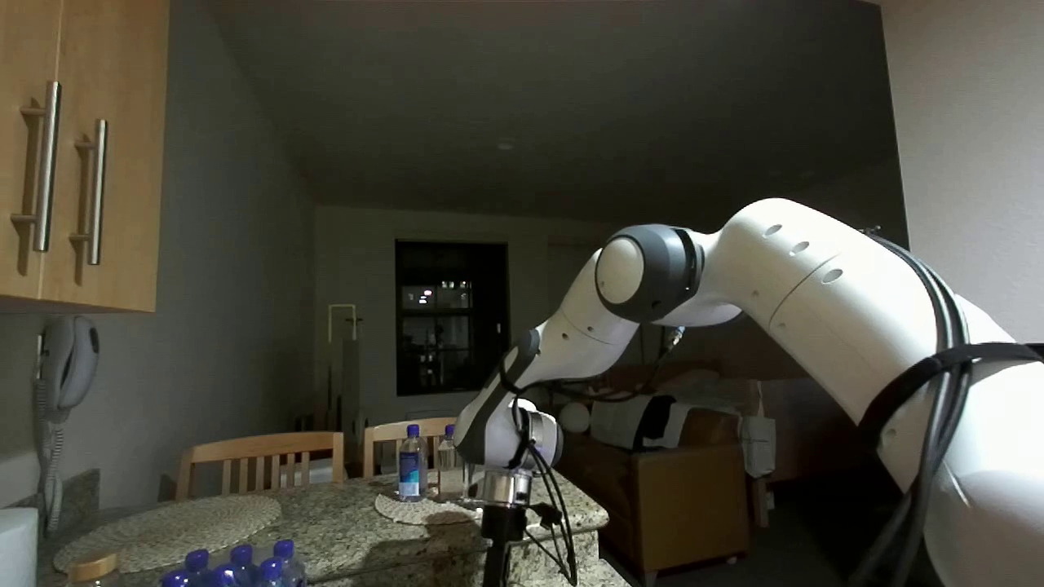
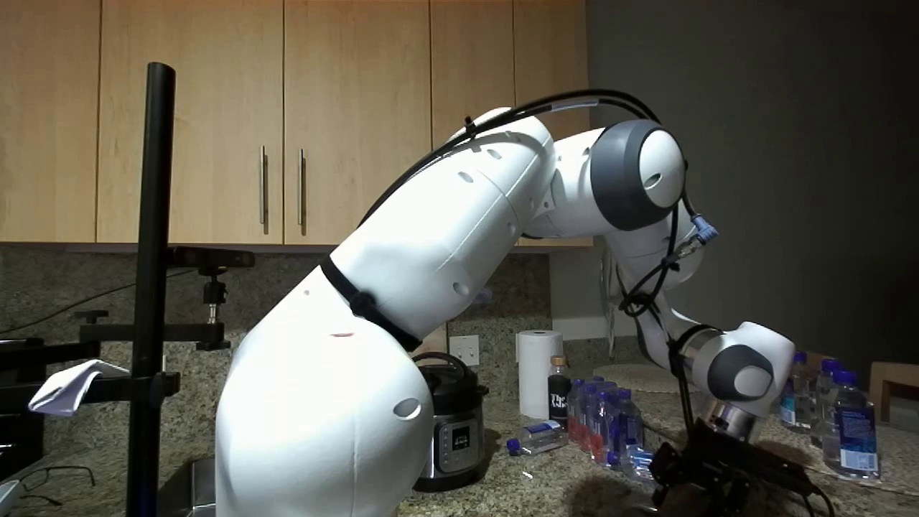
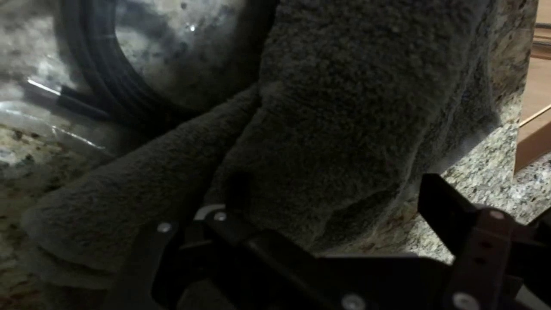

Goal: Move the towel to the right

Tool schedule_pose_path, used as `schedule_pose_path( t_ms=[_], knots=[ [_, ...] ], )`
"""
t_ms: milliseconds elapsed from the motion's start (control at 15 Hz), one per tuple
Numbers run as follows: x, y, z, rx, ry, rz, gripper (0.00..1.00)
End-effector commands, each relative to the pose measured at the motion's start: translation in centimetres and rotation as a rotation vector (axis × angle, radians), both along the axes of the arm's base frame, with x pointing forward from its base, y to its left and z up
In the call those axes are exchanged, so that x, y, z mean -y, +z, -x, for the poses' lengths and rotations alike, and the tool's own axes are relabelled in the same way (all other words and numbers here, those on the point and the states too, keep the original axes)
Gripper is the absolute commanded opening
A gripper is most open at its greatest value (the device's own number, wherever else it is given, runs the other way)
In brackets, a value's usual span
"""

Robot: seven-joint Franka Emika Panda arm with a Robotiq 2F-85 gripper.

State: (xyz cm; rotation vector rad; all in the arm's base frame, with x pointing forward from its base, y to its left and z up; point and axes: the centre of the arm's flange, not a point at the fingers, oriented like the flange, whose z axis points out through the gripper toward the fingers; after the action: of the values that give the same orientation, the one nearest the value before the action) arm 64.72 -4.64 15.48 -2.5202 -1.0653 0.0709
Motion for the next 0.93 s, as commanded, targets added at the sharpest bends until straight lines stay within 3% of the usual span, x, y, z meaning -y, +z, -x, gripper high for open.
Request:
schedule_pose_path(
  t_ms=[0, 867],
  knots=[
    [0.6, -0.5, -1.2, 0.007, -0.056, 0.022, 1.00],
    [3.7, -1.1, -7.8, 0.104, -0.303, 0.101, 1.00]
  ],
)
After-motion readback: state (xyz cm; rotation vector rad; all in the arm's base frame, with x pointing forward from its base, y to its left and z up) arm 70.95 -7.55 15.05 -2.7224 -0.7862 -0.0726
